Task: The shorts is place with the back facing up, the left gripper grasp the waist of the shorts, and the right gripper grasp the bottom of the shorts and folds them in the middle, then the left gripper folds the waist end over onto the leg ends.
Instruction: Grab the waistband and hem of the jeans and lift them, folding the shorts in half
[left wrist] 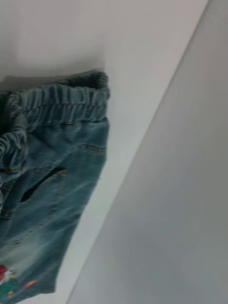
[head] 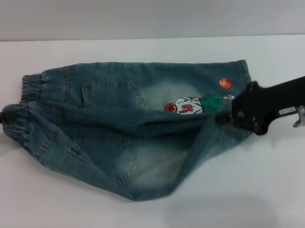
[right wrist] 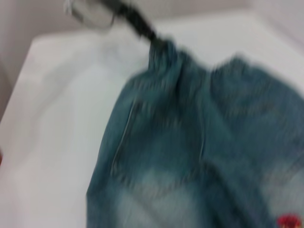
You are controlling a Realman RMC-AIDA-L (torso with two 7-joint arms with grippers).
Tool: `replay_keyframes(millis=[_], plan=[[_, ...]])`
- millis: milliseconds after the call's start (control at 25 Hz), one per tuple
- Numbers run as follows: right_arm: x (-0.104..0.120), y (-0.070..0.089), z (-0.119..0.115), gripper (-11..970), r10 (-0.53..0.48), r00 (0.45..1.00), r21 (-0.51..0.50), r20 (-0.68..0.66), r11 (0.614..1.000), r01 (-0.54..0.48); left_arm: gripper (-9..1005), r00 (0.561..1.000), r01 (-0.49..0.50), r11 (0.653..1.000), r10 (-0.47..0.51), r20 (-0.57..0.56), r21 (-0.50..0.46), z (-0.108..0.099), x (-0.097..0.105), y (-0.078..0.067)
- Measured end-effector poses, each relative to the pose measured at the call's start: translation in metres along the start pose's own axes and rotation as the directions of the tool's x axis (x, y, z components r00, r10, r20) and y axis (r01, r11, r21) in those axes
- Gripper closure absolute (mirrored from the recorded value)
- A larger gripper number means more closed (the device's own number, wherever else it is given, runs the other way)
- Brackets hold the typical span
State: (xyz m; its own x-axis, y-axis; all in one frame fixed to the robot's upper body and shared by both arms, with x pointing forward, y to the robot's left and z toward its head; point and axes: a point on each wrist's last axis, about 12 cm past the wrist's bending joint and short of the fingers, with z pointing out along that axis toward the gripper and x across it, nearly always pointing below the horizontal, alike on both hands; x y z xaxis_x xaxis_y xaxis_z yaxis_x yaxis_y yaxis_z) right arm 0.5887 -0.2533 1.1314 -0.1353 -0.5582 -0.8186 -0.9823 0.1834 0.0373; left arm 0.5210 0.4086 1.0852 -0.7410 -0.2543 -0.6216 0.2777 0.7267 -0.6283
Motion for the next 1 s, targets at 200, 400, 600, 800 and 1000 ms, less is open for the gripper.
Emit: replay_keyframes(millis=[200, 400, 600, 800, 1000], plan=[[0.002, 0.001, -0.011, 960, -0.030, 0.989, 0.080, 0.145, 0.997, 0.018, 956, 0.996, -0.007, 1.000, 0.005, 0.094, 0.022, -0.010, -0.005, 0.000], [0.008, 0.002, -0.020, 960, -0.072, 0.971, 0.163, 0.229, 0.986, 0.035, 956, 0.984, -0.007, 0.999, -0.001, 0.178, 0.046, -0.019, -0.008, 0.000], [0.015, 0.001, -0.023, 960, -0.065, 0.963, 0.220, 0.260, 0.975, 0.007, 956, 0.975, -0.013, 0.998, -0.001, 0.221, 0.060, -0.015, -0.009, -0.002], [0.023, 0.001, -0.029, 960, -0.060, 0.945, 0.268, 0.320, 0.963, -0.030, 955, 0.969, -0.009, 0.999, 0.000, 0.247, 0.035, -0.003, -0.008, -0.002], [0.032, -0.002, -0.034, 959, -0.037, 0.940, 0.347, 0.339, 0.934, -0.088, 951, 0.964, 0.011, 1.000, -0.009, 0.266, -0.005, 0.004, -0.008, 0.001]])
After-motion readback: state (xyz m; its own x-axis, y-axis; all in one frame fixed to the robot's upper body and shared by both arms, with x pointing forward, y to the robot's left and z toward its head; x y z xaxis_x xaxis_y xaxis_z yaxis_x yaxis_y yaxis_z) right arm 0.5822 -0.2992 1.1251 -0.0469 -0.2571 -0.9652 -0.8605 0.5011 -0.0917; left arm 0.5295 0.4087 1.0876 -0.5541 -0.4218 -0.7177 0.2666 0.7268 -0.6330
